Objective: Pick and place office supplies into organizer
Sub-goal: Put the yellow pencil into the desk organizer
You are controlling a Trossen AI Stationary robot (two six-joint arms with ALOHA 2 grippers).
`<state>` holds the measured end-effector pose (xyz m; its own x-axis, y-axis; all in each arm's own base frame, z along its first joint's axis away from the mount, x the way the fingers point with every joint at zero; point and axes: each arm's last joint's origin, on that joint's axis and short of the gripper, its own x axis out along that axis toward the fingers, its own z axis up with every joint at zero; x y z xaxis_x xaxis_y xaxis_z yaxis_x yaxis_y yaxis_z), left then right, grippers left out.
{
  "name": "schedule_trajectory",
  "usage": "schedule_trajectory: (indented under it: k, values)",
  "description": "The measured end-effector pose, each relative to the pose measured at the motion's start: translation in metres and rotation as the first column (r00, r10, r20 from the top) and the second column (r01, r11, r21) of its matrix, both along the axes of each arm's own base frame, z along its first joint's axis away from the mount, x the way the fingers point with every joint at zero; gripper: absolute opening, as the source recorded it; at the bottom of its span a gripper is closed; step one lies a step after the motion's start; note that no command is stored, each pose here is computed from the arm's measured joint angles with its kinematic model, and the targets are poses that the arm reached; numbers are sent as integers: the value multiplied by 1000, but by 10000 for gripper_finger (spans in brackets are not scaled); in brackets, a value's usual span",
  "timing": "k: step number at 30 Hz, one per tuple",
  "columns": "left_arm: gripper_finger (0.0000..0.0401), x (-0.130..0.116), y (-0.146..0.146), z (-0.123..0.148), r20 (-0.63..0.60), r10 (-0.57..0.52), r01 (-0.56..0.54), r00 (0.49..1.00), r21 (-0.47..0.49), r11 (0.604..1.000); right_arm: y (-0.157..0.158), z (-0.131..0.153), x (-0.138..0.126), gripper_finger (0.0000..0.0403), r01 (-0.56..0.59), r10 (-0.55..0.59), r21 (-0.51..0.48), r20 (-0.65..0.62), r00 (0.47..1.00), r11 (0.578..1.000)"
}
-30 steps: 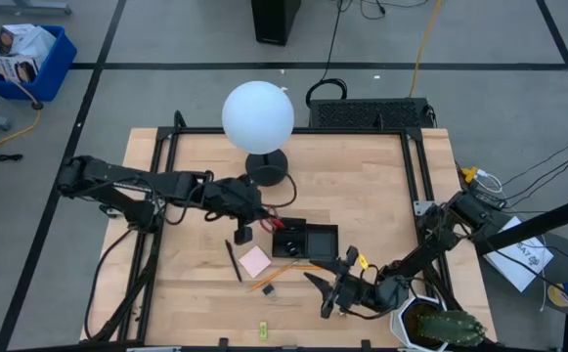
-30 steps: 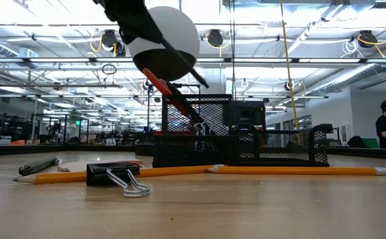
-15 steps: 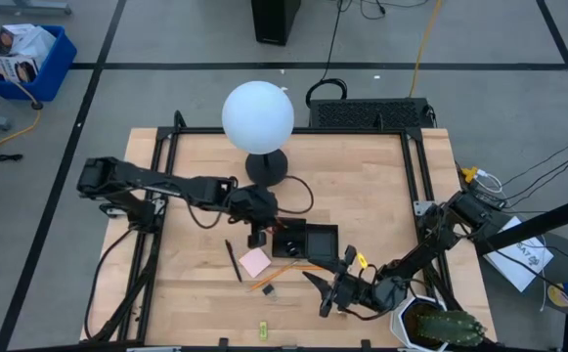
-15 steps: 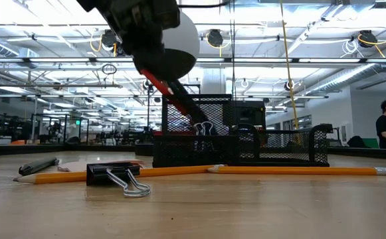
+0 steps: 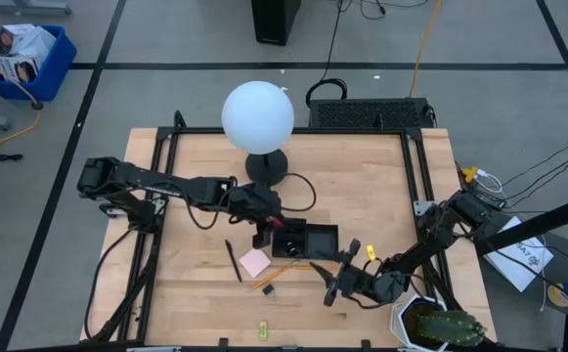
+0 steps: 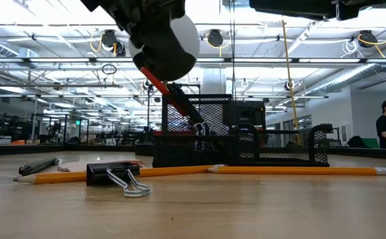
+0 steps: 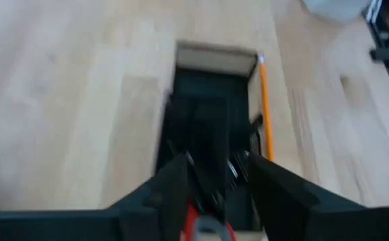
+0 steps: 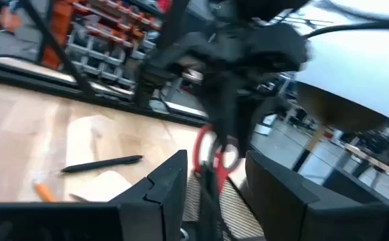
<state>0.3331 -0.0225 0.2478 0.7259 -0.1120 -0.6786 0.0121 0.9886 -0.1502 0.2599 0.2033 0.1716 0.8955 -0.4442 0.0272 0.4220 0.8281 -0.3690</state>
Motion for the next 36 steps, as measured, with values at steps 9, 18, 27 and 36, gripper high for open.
schedule_trajectory:
  k: [9,18,27,36]
  values:
    - [235,-4,-16,16,86,-62,64,994,-22,998,-19,-18,-36,144,-54,53,160,12,999,986]
    - [239,-13,-45,46,275,-146,160,950,-29,987,-51,-53,-62,144,-250,323,477,-76,943,842]
    - [239,-26,-64,55,298,-202,206,933,20,978,-49,-64,-71,144,-315,455,550,-137,880,774]
    - [239,-28,-72,56,304,-224,229,926,21,973,-50,-78,-81,144,-182,414,649,-224,882,739]
